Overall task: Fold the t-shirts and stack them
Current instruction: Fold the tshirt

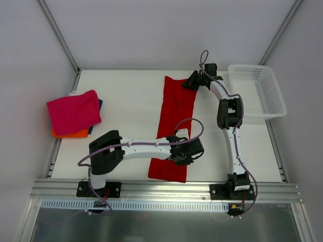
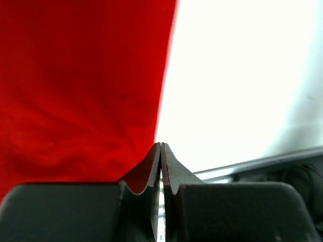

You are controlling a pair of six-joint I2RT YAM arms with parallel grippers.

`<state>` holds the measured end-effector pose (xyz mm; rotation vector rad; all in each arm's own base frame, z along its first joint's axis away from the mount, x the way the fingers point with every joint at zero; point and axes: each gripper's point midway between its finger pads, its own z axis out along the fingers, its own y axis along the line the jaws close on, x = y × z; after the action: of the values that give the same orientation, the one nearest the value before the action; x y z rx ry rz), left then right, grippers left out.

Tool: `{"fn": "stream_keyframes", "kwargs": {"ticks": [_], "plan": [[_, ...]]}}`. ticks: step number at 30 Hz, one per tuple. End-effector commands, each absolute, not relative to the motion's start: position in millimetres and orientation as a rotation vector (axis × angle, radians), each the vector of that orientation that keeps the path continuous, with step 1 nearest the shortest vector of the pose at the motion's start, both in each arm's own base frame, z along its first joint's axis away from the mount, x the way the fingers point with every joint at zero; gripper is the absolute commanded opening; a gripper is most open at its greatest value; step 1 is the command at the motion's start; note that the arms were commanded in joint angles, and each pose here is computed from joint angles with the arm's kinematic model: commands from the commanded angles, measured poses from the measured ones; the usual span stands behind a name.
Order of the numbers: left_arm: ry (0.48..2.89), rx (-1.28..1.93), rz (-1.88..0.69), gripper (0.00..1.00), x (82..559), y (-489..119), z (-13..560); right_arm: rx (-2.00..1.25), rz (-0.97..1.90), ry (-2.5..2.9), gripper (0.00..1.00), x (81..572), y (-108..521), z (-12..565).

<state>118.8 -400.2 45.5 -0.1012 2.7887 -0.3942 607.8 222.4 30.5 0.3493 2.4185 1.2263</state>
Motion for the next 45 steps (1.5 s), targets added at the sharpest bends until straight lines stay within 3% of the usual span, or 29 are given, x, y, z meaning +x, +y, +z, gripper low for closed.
{"fn": "stream_keyframes", "kwargs": {"ticks": [1,4,6,8,10,11,12,15,18,19,21,23,25,27,29,31,32,33,36,40,45], "plan": [[2.742,0.012,-0.429,0.00,121,-418,63,0.267,1.366,2.357,0.14,607,257,45],[2.703,0.038,-0.428,0.00,124,-420,70,0.212,1.394,2.338,0.15,604,266,51],[2.633,0.055,-0.375,0.00,137,-409,74,0.164,1.398,2.307,0.22,604,267,59],[2.541,0.030,-0.374,0.00,152,-396,98,0.100,1.363,2.244,0.38,607,265,93],[2.417,0.028,-0.337,0.00,174,-374,127,0.039,1.252,2.210,0.46,609,253,108],[2.381,0.007,-0.311,0.00,187,-361,136,-0.005,1.206,2.137,0.54,609,246,154],[2.360,0.030,-0.266,0.00,194,-345,137,-0.023,1.120,2.117,0.62,612,232,161],[2.275,-0.018,-0.199,0.16,220,-297,160,-0.051,0.971,1.998,0.67,608,197,240],[2.208,-0.058,-0.151,0.24,232,-255,176,-0.071,0.870,1.905,0.70,589,167,311],[2.194,-0.075,-0.182,0.36,231,-247,186,-0.067,0.837,1.922,0.71,581,160,312],[2.197,-0.074,-0.193,0.46,227,-235,185,-0.043,0.769,1.927,0.72,560,147,330],[2.208,-0.056,-0.191,0.49,224,-231,181,-0.056,0.741,1.966,0.72,543,146,326],[2.199,-0.039,-0.173,0.43,227,-229,181,-0.049,0.725,2.010,0.72,521,146,309],[2.206,-0.016,-0.178,0.31,238,-232,181,-0.027,0.687,2.041,0.71,510,145,291],[2.226,0.082,-0.311,0.11,249,-253,185,-0.020,0.674,2.100,0.70,493,150,261],[2.240,0.042,-0.350,0.00,274,-248,184,-0.012,0.639,2.169,0.62,482,152,230],[2.264,0.044,-0.398,0.00,282,-255,179,-0.021,0.624,2.192,0.58,478,157,219],[2.269,-0.009,-0.390,0.00,299,-244,178,-0.024,0.616,2.211,0.42,474,161,210],[2.320,0.004,-0.411,0.00,326,-253,166,-0.031,0.599,2.284,0.16,466,173,175],[2.396,0.032,-0.419,0.00,355,-266,141,0.004,0.579,2.371,0.14,471,182,134],[2.493,0.016,-0.396,0.00,357,-269,100,0.038,0.549,2.435,0.14,483,185,95]]}}
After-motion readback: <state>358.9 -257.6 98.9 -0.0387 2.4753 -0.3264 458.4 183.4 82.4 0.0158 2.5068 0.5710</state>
